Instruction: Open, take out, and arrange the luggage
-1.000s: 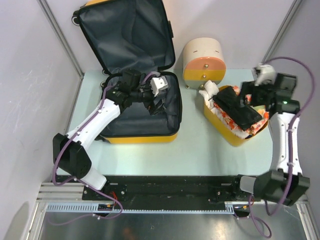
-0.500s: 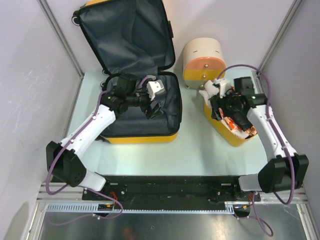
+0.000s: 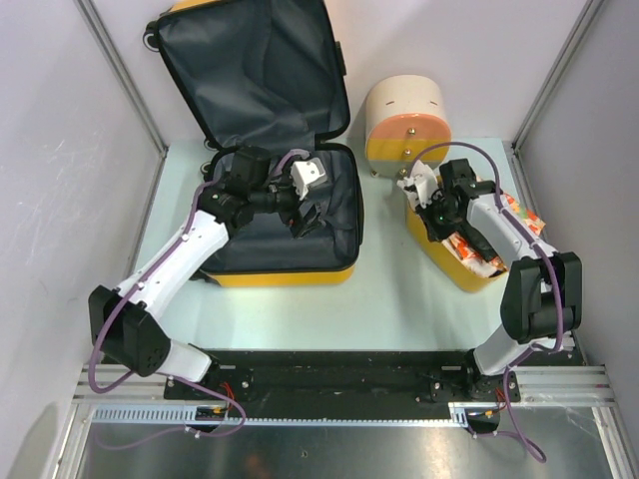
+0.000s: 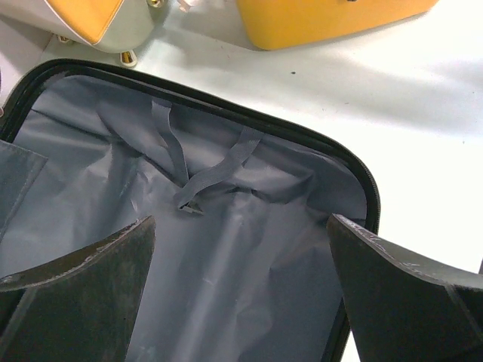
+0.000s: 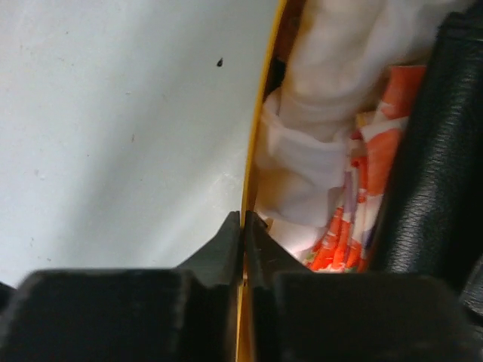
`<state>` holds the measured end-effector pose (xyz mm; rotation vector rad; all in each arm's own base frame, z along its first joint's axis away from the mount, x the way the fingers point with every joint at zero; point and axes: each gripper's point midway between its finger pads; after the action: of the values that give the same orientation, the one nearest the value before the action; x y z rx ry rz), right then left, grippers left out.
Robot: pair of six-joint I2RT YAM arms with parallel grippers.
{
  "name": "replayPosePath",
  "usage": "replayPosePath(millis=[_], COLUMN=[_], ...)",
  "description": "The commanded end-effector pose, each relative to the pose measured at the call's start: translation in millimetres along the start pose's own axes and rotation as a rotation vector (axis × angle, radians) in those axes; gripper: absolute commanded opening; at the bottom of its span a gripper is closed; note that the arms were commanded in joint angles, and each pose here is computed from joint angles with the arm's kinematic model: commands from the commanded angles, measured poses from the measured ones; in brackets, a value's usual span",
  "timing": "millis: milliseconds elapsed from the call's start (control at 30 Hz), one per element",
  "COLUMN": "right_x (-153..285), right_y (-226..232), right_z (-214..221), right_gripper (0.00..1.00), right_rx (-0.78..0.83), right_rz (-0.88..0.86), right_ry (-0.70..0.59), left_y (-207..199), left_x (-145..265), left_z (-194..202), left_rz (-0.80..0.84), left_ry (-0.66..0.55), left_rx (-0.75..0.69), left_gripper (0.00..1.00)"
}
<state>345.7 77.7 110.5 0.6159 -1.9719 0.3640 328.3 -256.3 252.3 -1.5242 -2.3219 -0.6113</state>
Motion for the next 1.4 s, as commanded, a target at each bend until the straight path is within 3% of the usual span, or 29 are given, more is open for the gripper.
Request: replayPosePath(millis=[0, 33, 100, 300, 433, 567, 833, 1167, 1200, 1233, 1367], right_x=[19.6, 25.0, 35.6, 45.4, 52.5, 40.1, 17.8, -9.6, -10.9, -16.2, -19.3], right_y=[-2.6, -3.1, -9.9, -88.0, -142.5, -188.5, -250.2, -322.4, -326.1, -330.3, -336.3], right_z=[2.4, 10.9, 18.3, 46.0, 25.9, 4.1, -32.0, -77.3, -83.4, -87.6, -98.9], right_gripper=[0.0, 0.0, 0.0, 0.0, 0.0, 0.0, 0.0, 0.0, 0.01, 0.11, 0.33], right_rx=[0.183, 0.19, 0.371, 0.693, 0.757, 0.694, 0.896, 0.943, 0.94, 0.94, 0.924], right_rz=[-0.049, -0.093, -0.136, -0.076, 0.006, 0.036, 0.161, 0.294, 0.308, 0.314, 0.337], right_ry=[-0.026, -0.025, -0.047, -0.046, -0.068, -0.09, -0.133, -0.196, -0.214, -0.223, -0.251], left_y=[-0.4, -0.5, -2.4, -4.1, 1.5, 4.0, 12.1, 20.9, 22.7, 24.0, 35.1], left_x=[13.1, 12.4, 11.1, 5.1, 2.8, -0.4, -8.1, -13.9, -13.8, -15.4, -13.9], left_z=[-13.1, -12.0, -11.0, -12.2, -15.1, -14.7, -10.0, 0.8, -1.5, 1.8, 7.9], left_rz=[-0.027, -0.026, -0.012, 0.022, 0.014, 0.016, 0.005, -0.021, -0.024, -0.023, -0.051], left_ry=[-0.04, -0.038, -0.04, -0.049, -0.05, -0.047, -0.024, 0.024, 0.02, 0.029, 0.054], left_rx=[-0.013, -0.013, -0.017, -0.037, -0.048, -0.056, -0.052, -0.02, -0.014, 0.009, 0.055], left_gripper=[1.0, 1.0, 1.0, 1.0, 1.0, 1.0, 1.0, 1.0, 1.0, 1.0, 1.0])
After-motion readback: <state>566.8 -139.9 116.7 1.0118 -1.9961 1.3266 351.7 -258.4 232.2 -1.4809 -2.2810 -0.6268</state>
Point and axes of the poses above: each gripper's point midway between its finger pads, its own x axis back along the fingers, its own y axis along the line the jaws close on, z = x × y, and after that the axes turned 4 degrees about -x, right-handed
